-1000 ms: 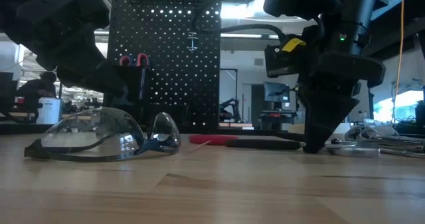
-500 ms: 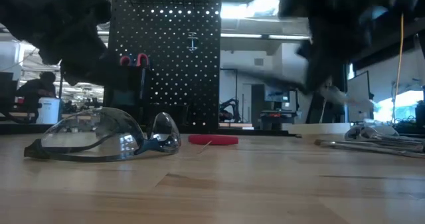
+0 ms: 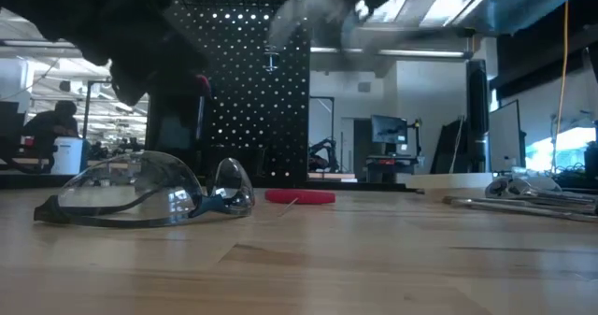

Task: Hang tools onto peg board
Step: Put the pliers into the left pegboard organizer bin

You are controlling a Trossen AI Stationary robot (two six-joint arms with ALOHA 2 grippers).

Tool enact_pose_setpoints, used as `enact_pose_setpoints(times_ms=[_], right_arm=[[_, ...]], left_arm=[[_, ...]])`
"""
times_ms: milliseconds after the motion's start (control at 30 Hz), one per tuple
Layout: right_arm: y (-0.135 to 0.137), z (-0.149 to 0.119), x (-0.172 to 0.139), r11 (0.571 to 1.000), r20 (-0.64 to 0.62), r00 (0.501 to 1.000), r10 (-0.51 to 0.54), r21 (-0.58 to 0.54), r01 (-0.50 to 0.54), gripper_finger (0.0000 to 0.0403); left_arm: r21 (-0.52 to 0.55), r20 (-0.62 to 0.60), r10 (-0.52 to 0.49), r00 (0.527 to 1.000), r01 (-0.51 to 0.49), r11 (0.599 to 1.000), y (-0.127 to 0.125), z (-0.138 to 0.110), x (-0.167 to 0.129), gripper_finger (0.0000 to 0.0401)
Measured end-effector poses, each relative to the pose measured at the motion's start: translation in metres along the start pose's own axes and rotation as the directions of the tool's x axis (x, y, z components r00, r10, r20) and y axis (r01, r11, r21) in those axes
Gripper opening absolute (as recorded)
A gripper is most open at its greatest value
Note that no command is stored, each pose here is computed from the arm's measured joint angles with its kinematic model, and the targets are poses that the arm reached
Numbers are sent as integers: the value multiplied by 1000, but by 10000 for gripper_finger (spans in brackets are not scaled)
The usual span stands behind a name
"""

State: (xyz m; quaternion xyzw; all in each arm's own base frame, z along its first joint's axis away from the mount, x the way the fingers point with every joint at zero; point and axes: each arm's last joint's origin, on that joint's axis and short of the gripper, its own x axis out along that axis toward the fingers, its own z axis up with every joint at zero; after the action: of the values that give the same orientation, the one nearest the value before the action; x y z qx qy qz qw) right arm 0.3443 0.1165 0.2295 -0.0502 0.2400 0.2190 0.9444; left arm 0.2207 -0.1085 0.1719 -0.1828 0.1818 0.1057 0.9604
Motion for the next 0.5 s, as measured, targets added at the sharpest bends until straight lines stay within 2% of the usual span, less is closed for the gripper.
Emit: enact_pose_setpoints(times_ms=[233, 500], right_arm=[[-15, -30, 8, 982, -239, 961, -135, 100, 163, 1], [-19, -47, 16, 950, -341, 916, -209, 152, 273, 7]], left_arm=[[6, -20, 31, 999, -31, 1000, 4, -4, 6, 171], [4, -59, 76, 995, -76, 997, 9, -16, 17, 171]])
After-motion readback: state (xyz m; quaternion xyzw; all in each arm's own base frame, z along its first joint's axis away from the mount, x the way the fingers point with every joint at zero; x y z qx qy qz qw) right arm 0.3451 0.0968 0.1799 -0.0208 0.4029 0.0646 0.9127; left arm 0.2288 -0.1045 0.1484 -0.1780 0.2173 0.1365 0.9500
